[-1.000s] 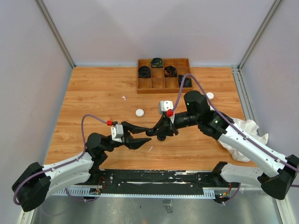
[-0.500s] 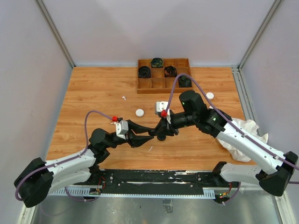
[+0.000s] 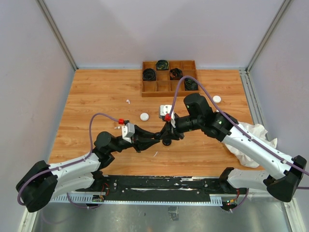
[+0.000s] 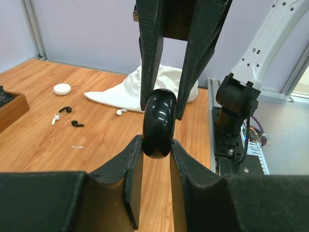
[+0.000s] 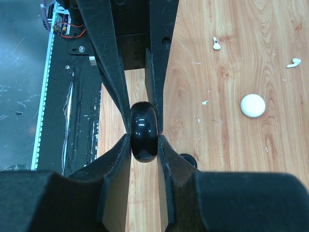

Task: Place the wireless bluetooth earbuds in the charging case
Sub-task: Pick up the charging case at the center of the board, then open the charging case.

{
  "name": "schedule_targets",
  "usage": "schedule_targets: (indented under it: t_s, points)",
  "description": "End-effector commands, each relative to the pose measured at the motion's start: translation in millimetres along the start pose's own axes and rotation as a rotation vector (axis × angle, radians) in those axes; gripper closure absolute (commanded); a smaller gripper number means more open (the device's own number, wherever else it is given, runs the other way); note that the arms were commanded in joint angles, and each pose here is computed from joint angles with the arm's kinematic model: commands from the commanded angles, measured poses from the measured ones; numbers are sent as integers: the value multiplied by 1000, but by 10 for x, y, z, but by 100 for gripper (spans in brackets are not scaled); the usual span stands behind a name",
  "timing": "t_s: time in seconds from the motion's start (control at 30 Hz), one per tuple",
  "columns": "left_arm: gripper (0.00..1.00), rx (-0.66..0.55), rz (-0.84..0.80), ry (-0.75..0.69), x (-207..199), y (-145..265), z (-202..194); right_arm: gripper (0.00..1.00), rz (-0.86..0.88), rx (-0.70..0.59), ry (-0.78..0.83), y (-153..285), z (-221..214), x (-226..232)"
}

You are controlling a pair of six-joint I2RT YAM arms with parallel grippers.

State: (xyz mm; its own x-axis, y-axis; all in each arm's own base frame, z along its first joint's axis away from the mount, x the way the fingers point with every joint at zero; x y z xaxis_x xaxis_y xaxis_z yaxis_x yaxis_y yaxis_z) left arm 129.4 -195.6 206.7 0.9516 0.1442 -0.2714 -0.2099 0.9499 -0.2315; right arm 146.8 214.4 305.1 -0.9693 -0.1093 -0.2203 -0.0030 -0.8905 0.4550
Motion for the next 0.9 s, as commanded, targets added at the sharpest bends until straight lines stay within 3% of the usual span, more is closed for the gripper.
schedule_targets:
  t_s: [0.0,0.1,0.33,0.87]
  points:
    - [89,-54,-44,-24,-56,-68,126,97,11,-21,27,-30,98,-8]
    - [100,-51,-51,-38,-54,-65,112,87,2,-17,30,-30,92,-13]
    - [100,-44,-62,-101,-55,-15,78,67,-55,-7,49,5,92,-41]
    - [100,19,-50,-166,-15,79,-79,63,-157,16,33,61,128,-130]
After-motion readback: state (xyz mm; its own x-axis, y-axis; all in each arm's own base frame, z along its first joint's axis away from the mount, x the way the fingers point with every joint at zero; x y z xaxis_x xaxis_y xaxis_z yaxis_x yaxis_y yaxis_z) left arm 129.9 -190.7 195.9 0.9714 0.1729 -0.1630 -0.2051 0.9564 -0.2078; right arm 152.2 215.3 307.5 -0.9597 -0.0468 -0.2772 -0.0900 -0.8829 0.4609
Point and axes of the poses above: each gripper's point midway between its finger pads, its own y axis back along the fingers, its own x axis along the line the jaws close on, z = x × y, the point moved 10 cm from there along y, back along the fingers, and after that the axes turned 12 degrees about y, right-handed, at the moved point
